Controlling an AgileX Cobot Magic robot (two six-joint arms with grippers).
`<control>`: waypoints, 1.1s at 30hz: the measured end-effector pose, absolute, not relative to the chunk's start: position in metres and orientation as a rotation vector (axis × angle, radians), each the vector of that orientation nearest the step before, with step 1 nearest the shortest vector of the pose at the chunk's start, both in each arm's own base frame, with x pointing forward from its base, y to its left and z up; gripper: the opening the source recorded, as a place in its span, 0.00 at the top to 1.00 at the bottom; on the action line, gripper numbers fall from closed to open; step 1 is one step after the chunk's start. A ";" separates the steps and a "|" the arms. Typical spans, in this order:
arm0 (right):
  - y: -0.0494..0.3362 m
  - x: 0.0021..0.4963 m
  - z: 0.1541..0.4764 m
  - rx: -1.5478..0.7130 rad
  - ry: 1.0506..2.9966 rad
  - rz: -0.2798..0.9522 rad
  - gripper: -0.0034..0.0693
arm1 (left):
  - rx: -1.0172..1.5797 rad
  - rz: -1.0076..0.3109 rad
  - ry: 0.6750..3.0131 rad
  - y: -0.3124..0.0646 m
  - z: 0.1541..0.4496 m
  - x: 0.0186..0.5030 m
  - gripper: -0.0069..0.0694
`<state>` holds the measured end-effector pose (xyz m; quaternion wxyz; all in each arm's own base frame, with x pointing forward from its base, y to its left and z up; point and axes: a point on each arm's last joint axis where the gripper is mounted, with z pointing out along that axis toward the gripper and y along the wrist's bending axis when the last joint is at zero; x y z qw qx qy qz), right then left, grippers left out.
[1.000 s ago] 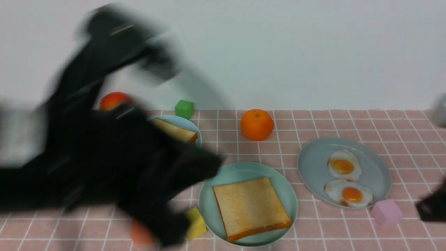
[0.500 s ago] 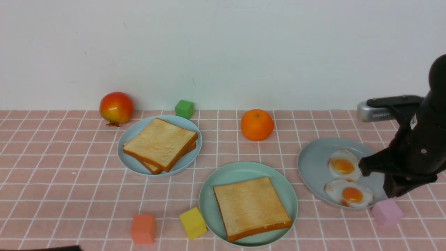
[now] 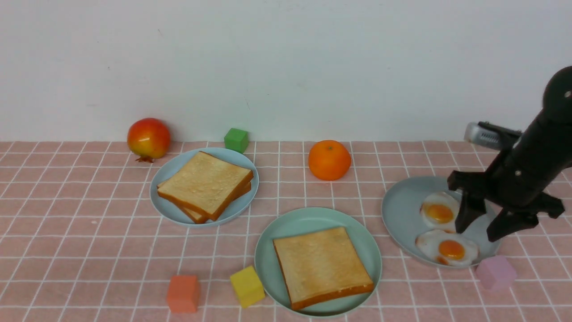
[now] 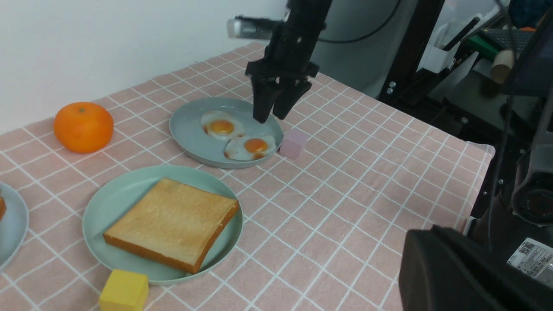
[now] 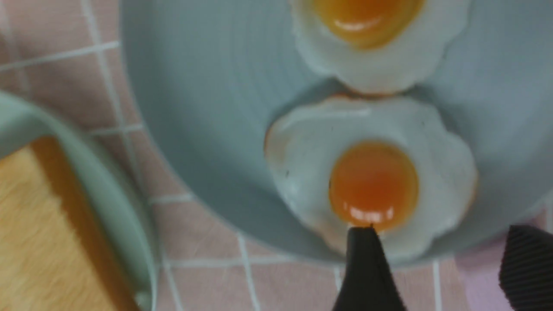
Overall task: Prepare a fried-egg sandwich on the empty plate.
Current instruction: Use the right arm to grab a fried egg
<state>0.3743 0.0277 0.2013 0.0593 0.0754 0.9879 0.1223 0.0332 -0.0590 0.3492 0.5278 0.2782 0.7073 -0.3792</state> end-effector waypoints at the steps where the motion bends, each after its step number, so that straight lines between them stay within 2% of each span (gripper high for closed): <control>1: 0.027 0.377 0.197 0.241 2.999 0.371 0.33 | 0.664 -0.909 1.690 -0.059 0.349 0.033 0.89; 9: 0.019 0.392 0.182 0.340 2.994 0.366 0.32 | 0.670 -0.943 1.723 -0.060 0.347 0.031 0.89; 26: 0.015 0.392 0.179 0.394 3.004 0.373 0.32 | 0.679 -0.945 1.736 -0.060 0.346 0.030 0.89; 33: 0.015 0.393 0.161 0.410 3.058 0.372 0.32 | 0.675 -0.956 1.738 -0.060 0.346 0.030 0.89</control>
